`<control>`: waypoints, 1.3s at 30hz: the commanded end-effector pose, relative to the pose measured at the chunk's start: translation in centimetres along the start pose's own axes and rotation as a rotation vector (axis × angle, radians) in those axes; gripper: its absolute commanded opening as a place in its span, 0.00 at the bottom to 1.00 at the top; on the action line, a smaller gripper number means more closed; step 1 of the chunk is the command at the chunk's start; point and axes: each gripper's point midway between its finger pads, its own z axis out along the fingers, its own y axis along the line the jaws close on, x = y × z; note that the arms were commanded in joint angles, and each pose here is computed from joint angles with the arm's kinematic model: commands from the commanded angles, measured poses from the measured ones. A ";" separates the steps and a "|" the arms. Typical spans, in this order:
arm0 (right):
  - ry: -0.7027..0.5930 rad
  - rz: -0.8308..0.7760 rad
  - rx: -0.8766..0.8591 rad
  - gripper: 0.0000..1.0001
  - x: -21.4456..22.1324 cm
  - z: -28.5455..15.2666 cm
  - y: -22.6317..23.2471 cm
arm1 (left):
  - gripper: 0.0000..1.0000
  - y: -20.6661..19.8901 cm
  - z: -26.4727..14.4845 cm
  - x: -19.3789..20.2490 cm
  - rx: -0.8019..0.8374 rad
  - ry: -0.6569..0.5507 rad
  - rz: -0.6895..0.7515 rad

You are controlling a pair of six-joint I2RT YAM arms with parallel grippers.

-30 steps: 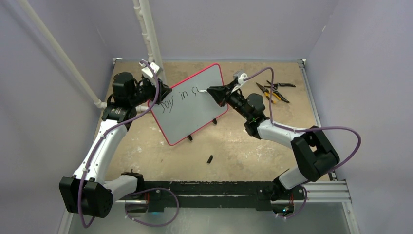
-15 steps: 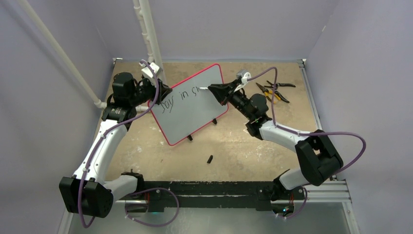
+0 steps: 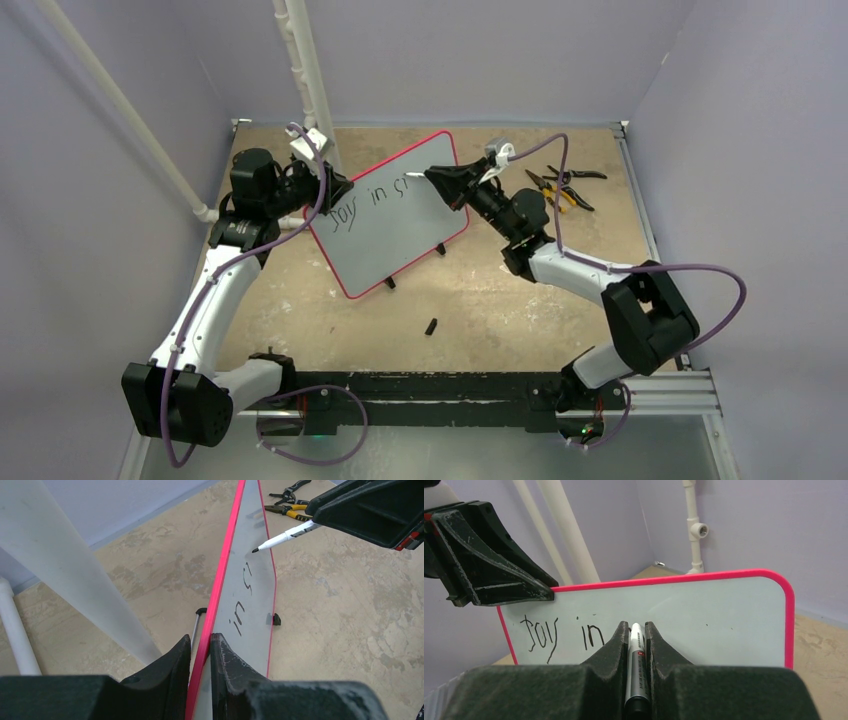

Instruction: Write a sentence on the whiteboard

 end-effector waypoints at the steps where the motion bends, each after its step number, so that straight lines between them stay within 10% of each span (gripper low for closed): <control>1: -0.091 -0.008 -0.030 0.00 -3.0 1.3 0.7 | 0.18 0.3 -0.2 -0.2 -0.005 -0.016 0.003; 39: -0.047 -0.008 0.010 0.00 -1.0 -0.3 -0.1 | 0.18 0.4 -0.2 -0.2 -0.007 -0.020 -0.002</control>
